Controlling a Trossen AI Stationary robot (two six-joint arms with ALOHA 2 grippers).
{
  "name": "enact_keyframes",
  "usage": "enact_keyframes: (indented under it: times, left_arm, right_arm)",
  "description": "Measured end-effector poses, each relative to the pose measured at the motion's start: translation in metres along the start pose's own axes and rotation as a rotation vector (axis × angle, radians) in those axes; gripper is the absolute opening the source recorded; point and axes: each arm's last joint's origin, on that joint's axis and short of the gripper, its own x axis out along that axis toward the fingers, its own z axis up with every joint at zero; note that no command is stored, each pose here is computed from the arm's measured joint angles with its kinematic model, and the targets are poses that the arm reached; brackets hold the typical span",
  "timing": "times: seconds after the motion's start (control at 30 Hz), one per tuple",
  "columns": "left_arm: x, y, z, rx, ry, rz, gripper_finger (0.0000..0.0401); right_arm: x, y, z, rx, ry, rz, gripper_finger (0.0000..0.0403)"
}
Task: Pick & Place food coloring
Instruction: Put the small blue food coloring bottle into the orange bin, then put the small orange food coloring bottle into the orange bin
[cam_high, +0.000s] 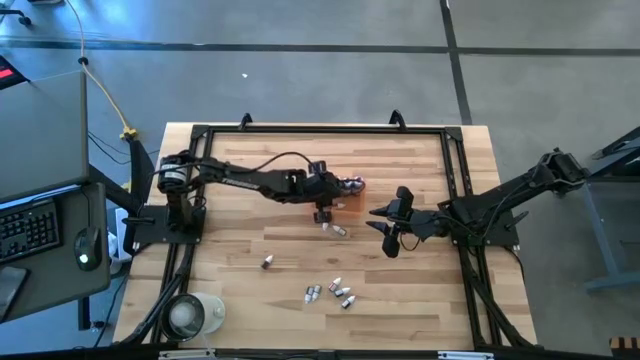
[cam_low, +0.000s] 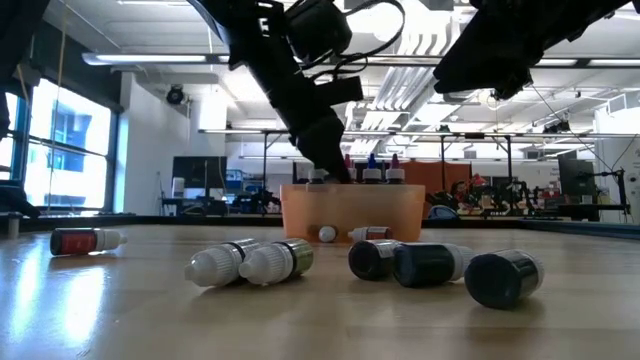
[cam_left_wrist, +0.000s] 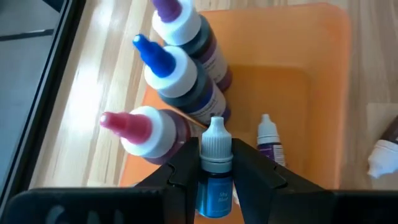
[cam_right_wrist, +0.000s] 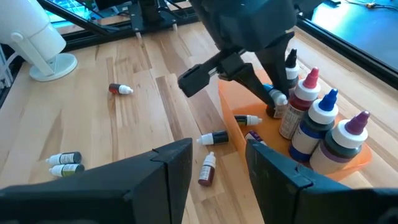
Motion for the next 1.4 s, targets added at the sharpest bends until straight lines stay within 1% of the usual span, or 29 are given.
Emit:
enact_keyframes:
  times: [0.17, 0.23, 0.3, 0.37, 0.47, 0.53, 0.6, 0.67, 0.77, 0.93, 1.0, 1.07, 1.13, 1.23, 1.3, 1.4]
  left_arm:
    - [-0.002, -0.005, 0.002, 0.005, -0.017, 0.001, 0.0079]
    - [-0.002, -0.008, 0.003, 0.007, -0.023, -0.019, 0.0079]
    - [0.004, -0.010, 0.002, -0.011, -0.023, -0.026, 0.0079]
    - [0.006, -0.011, -0.002, -0.028, 0.006, -0.030, 0.0079]
    - [0.007, -0.007, 0.000, -0.092, -0.009, -0.020, 0.0079]
    - [0.013, -0.007, -0.002, -0.132, -0.008, -0.018, 0.0079]
    - [0.016, -0.006, -0.007, -0.133, 0.026, -0.026, 0.0079]
    - [0.015, -0.005, -0.004, -0.141, 0.005, -0.048, 0.0081]
    - [0.015, -0.005, -0.004, -0.143, 0.001, -0.093, 0.0097]
    - [0.015, -0.006, -0.005, -0.145, 0.005, -0.110, 0.0142]
    - [0.015, -0.006, -0.005, -0.146, 0.004, -0.129, 0.0151]
    - [0.015, -0.007, -0.006, -0.153, 0.013, -0.147, 0.0153]
    - [0.005, -0.004, -0.006, -0.174, 0.066, -0.153, 0.0150]
    - [-0.022, 0.007, 0.005, -0.215, 0.131, -0.159, 0.0141]
    - [-0.041, 0.013, 0.007, -0.238, 0.198, -0.177, 0.0135]
    - [-0.069, 0.021, 0.013, -0.244, 0.218, -0.183, 0.0131]
  right_arm:
    - [0.000, 0.000, 0.000, -0.016, 0.000, 0.000, 0.0144]
    - [0.000, 0.000, 0.000, -0.016, 0.000, 0.000, 0.0144]
    - [0.000, 0.000, 0.000, -0.016, 0.000, 0.000, 0.0144]
    - [0.000, 0.000, 0.000, -0.016, 0.000, 0.000, 0.0144]
    - [0.000, 0.000, 0.000, -0.016, 0.000, 0.000, 0.0144]
    - [0.000, 0.000, 0.000, -0.015, -0.001, 0.001, 0.0144]
    - [0.000, 0.000, 0.000, -0.015, -0.001, 0.001, 0.0144]
    - [0.000, 0.000, 0.000, -0.015, -0.001, 0.001, 0.0144]
    - [0.000, 0.000, 0.000, -0.015, -0.001, 0.001, 0.0144]
    - [0.000, 0.000, 0.000, -0.017, 0.002, 0.000, 0.0144]
    - [0.000, 0.000, 0.000, -0.018, 0.004, 0.001, 0.0144]
    - [0.000, 0.001, -0.001, -0.018, 0.019, 0.030, 0.0144]
    - [0.000, 0.002, -0.002, -0.021, 0.049, 0.079, 0.0144]
    - [0.004, 0.005, -0.005, -0.032, 0.079, 0.122, 0.0144]
    - [0.010, 0.007, -0.006, -0.044, 0.060, 0.112, 0.0144]
    - [0.025, 0.009, -0.008, -0.050, 0.027, 0.067, 0.0144]
